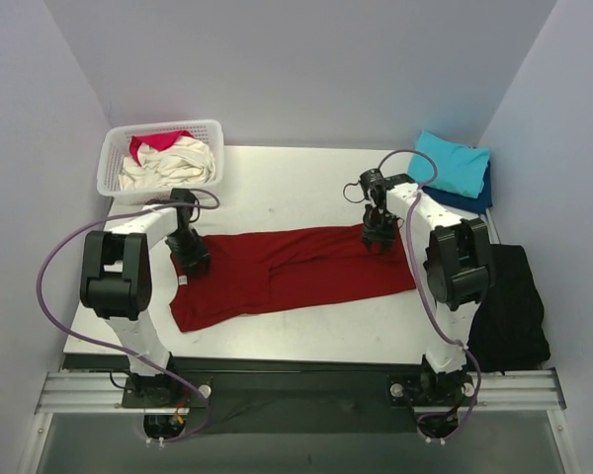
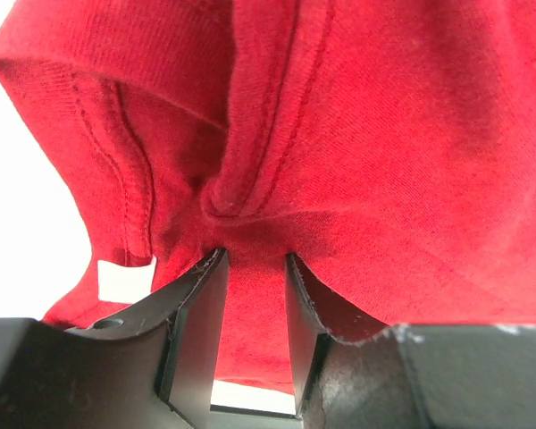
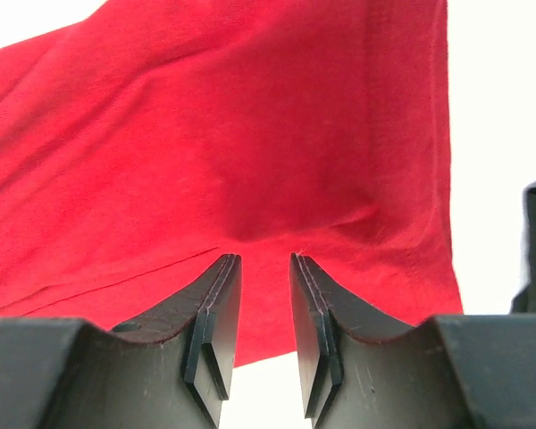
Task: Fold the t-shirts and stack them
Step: Fold the other side of the tshirt into a rectangle
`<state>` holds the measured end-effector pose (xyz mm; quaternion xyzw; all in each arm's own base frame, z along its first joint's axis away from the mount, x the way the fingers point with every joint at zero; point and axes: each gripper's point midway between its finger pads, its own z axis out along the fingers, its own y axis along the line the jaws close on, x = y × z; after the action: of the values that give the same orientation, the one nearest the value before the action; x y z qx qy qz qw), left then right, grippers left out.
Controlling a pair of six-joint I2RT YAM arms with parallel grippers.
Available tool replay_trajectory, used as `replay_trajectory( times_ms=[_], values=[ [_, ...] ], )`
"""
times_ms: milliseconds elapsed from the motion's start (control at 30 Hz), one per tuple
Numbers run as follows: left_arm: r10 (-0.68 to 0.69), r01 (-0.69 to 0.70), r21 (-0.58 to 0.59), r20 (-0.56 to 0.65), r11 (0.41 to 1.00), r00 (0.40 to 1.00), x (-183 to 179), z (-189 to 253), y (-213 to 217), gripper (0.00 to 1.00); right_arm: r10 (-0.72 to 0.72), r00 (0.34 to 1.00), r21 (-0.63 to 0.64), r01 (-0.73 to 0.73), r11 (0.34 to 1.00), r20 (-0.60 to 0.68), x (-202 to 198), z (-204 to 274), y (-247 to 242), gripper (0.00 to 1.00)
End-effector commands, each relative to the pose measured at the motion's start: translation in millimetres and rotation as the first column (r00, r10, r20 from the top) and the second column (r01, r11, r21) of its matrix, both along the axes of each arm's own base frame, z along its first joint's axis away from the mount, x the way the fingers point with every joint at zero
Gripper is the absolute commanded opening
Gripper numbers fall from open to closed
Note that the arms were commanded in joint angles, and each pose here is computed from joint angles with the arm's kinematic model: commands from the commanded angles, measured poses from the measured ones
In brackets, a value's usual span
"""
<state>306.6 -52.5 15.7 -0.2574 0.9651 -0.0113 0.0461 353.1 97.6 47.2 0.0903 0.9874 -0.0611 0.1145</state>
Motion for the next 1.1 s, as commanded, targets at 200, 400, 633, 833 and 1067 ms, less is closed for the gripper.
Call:
replay_trajectory(
  times_ms=[200,400,633,833,1067],
  values=[
    [0.046,-0.043,0.108,-0.025,0.993,0.999,7,-6,49,0.41,-0.031,0.985,0.031,0.037,0.999,-0.172,-25,-35,0,0.27],
    [0.103,-0.101,0.098,-0.016,0.99,0.995,12,-5,63,0.4,-0.067,0.976,-0.006,0.067,0.998,-0.206,-29,-43,-14,0.26],
    [0.158,-0.157,0.1,0.001,0.982,0.987,13,1,86,0.4,-0.156,0.964,-0.051,0.149,0.988,-0.216,-29,-41,-49,0.24],
    [0.184,-0.184,0.089,0.008,0.979,0.983,12,2,92,0.39,-0.203,0.959,-0.075,0.192,0.979,-0.199,-27,-35,-68,0.24],
    [0.172,-0.173,0.069,0.025,0.982,0.985,15,5,89,0.38,-0.21,0.967,-0.083,0.199,0.976,-0.145,-20,-17,-71,0.23]
  ],
)
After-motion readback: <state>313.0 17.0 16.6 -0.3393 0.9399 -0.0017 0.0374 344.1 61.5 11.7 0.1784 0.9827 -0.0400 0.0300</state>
